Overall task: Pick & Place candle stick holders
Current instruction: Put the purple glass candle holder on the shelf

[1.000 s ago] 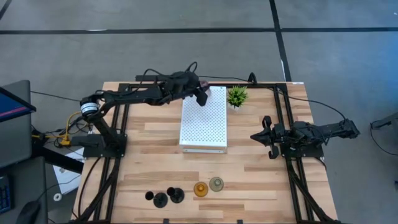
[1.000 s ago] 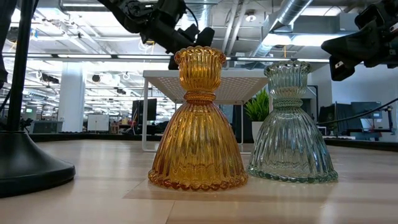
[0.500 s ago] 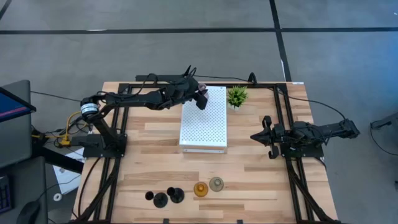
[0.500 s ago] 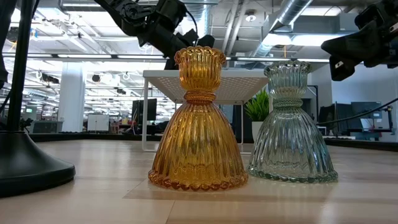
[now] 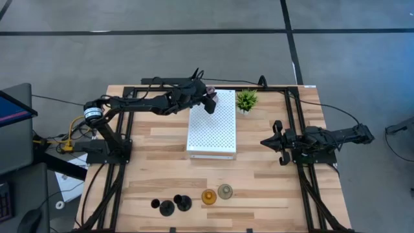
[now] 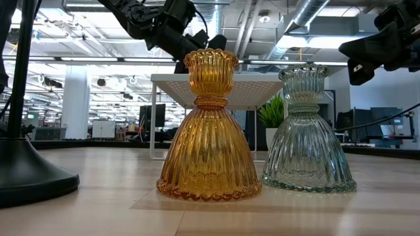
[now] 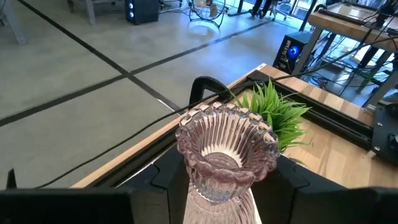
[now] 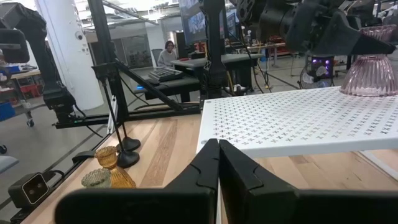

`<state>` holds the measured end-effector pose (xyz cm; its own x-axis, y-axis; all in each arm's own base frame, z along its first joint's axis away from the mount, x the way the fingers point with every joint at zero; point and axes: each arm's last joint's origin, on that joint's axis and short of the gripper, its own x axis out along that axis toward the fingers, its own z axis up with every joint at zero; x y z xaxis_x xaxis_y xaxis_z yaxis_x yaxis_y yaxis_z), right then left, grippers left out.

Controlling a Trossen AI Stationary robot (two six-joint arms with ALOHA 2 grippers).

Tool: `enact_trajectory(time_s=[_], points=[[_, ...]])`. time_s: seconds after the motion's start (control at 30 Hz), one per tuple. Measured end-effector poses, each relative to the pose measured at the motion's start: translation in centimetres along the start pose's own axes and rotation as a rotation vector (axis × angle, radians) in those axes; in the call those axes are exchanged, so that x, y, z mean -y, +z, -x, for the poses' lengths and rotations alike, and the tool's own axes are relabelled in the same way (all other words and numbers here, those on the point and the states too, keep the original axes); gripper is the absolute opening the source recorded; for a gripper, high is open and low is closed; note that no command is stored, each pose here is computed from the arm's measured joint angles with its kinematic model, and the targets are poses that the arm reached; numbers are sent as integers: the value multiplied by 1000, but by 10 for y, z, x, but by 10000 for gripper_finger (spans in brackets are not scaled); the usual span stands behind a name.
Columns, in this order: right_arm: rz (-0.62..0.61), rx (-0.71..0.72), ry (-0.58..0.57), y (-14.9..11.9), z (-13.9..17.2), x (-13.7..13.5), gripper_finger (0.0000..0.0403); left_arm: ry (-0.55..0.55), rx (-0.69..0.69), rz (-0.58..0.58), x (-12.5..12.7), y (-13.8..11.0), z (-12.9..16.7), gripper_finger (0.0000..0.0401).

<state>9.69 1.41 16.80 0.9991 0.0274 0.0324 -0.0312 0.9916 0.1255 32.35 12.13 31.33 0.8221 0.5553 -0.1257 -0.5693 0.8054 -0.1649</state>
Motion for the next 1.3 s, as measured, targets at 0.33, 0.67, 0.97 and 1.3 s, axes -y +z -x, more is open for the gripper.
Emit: enact_trajectory(time_s=[0.33,0.67,0.97,1.3], points=[[0,0,0,0,0,0,0,-14,-13,9,4,-9,-7,140],[0,0,1,0,0,0,0,-13,-11,11,5,-10,-8,141],[0,0,1,0,0,0,0,-14,-8,12,5,-9,-8,141],[0,0,1,0,0,0,0,-15,-3,13,5,-9,-8,142]])
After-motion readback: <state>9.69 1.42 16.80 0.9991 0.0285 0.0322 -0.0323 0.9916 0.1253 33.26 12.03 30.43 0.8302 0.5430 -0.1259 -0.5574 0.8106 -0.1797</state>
